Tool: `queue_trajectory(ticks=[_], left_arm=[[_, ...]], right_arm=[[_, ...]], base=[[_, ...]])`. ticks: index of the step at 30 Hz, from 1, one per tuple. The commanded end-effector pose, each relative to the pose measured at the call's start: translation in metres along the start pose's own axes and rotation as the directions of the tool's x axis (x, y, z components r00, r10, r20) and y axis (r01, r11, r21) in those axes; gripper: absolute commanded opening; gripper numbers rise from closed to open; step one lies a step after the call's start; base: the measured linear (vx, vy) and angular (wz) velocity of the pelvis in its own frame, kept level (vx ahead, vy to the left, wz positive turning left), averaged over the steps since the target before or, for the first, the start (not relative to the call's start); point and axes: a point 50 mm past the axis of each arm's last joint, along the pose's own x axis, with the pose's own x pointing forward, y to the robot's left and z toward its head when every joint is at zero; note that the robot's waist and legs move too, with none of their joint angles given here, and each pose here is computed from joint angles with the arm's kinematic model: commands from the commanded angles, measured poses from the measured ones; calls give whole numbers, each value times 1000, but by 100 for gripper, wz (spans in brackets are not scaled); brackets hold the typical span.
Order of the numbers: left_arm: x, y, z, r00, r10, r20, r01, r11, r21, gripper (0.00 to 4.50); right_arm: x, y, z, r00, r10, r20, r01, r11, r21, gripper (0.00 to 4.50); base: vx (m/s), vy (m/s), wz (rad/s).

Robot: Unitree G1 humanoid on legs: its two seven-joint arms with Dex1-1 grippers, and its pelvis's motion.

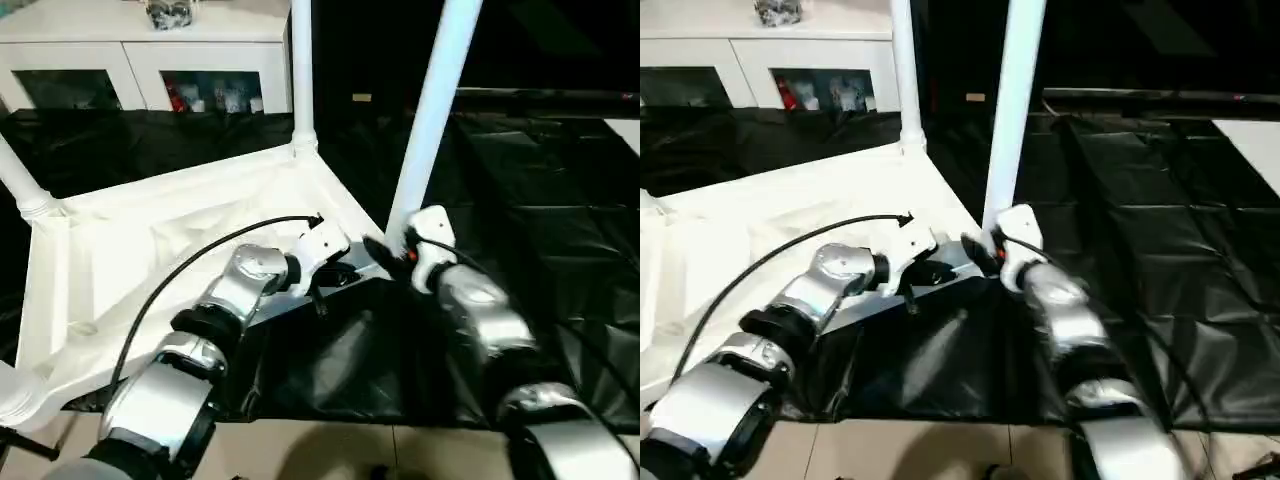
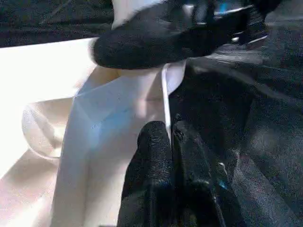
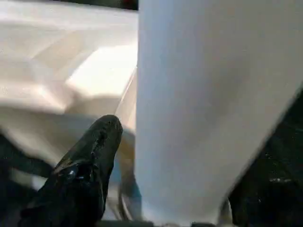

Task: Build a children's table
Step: Rotate leg to tighten

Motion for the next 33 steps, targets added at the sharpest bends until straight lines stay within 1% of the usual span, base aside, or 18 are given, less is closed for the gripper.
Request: queue_trajectory(ticks=[1,4,5,7,8,9,12,13,15,16,17,19,25,30,32,33], left_arm=[[-6,1,4,998,-58,3,57,996,68,0],[-13,1,2,993,-115,4,115,991,76,0],[-16,1,1,990,-140,3,140,987,82,0],[-22,2,-2,985,-174,-16,175,980,99,0],[-26,2,-5,977,-210,-25,211,973,98,0],[-31,2,-7,971,-235,-35,237,966,99,0],[-38,3,-11,961,-270,-54,274,957,93,0],[-40,4,-12,959,-276,-58,281,955,94,0],[-42,5,-13,958,-280,-62,285,954,96,0],[-42,5,-13,958,-280,-62,285,954,96,0],[-45,5,-13,956,-286,-68,292,951,98,0],[-48,6,-15,948,-308,-79,314,945,94,0],[-51,6,-15,943,-324,-78,330,939,98,0],[-51,6,-16,944,-319,-82,326,941,95,0],[-51,7,-17,949,-305,-84,312,946,90,0],[-49,8,-17,957,-277,-85,284,956,80,0]], right_arm=[[-2,9,-6,992,124,-23,-124,992,6,323],[-11,6,-5,973,228,-25,-228,974,-13,323],[-14,7,-5,960,278,-30,-278,960,-24,323],[-22,10,-5,918,394,-48,-395,918,-37,323],[-27,11,-5,882,467,-62,-469,882,-37,323],[-30,12,-5,857,511,-73,-514,857,-39,323],[-31,14,-5,823,559,-95,-564,825,-39,323],[-31,15,-5,815,571,-102,-576,816,-40,307],[-31,15,-5,805,583,-109,-589,807,-41,307],[-31,15,-5,805,583,-109,-589,807,-41,287],[-30,16,-4,797,593,-110,-600,799,-42,280],[-28,17,-2,785,609,-109,-616,787,-43,270],[-29,20,-1,756,645,-112,-651,758,-34,247],[-31,21,-3,752,649,-114,-656,755,-29,245],[-31,21,-3,759,642,-108,-647,762,-23,245],[-30,21,-5,772,628,-101,-632,775,-12,245]], base=[[0,0,0],[0,0,0],[0,0,0],[0,0,0],[0,0,0],[0,0,0],[0,0,0],[0,0,0],[0,0,0],[0,0,0],[0,0,0],[0,0,0],[0,0,0],[0,0,0],[0,0,0],[0,0,0]])
